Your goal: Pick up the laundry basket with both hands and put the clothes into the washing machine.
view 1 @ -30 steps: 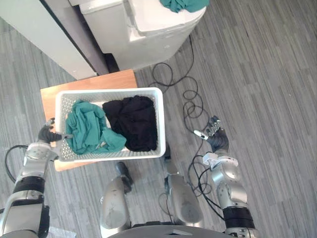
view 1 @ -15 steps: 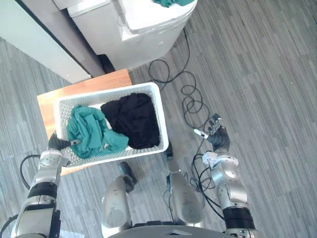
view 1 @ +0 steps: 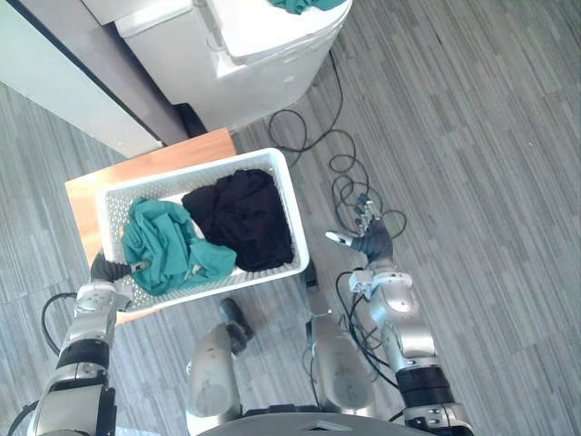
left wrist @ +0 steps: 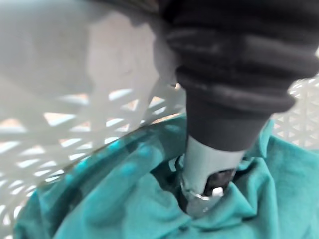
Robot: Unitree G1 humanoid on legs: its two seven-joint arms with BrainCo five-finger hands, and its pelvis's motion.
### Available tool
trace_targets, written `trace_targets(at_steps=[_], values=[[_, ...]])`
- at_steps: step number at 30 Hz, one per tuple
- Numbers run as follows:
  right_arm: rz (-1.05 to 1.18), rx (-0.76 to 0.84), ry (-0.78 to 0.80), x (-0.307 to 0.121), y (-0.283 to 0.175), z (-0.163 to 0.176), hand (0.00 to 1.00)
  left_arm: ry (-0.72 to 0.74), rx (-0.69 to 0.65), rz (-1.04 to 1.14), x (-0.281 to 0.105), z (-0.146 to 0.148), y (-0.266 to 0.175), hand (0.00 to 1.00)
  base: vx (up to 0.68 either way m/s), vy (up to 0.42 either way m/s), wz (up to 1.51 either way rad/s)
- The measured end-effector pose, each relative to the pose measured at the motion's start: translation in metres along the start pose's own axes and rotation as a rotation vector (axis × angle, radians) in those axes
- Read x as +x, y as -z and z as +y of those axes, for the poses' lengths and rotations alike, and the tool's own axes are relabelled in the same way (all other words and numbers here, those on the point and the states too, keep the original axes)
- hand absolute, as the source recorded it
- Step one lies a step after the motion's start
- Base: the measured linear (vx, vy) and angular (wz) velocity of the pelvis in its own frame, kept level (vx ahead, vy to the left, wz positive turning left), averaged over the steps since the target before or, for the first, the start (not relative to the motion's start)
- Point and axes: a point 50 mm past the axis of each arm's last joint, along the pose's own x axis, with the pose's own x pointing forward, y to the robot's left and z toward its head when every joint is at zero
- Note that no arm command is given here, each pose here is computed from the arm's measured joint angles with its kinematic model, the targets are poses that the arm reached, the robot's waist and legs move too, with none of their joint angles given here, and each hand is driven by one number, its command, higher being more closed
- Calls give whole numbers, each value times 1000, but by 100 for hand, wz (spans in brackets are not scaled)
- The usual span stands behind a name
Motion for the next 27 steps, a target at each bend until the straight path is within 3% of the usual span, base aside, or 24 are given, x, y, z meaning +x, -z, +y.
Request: trace_targets(at_steps=[10, 21, 27], values=[[-27, -161, -154, 23, -8, 22, 0, 20, -24, 0, 0, -9, 0, 0, -42, -65, 4], [131, -256, -171, 55, 17, 21, 0, 54, -43, -65, 5, -21, -22, 0, -41, -65, 11], [115, -295, -166, 74, 4, 19, 0, 81, -74, -90, 7, -32, -32, 0, -56, -60, 11]])
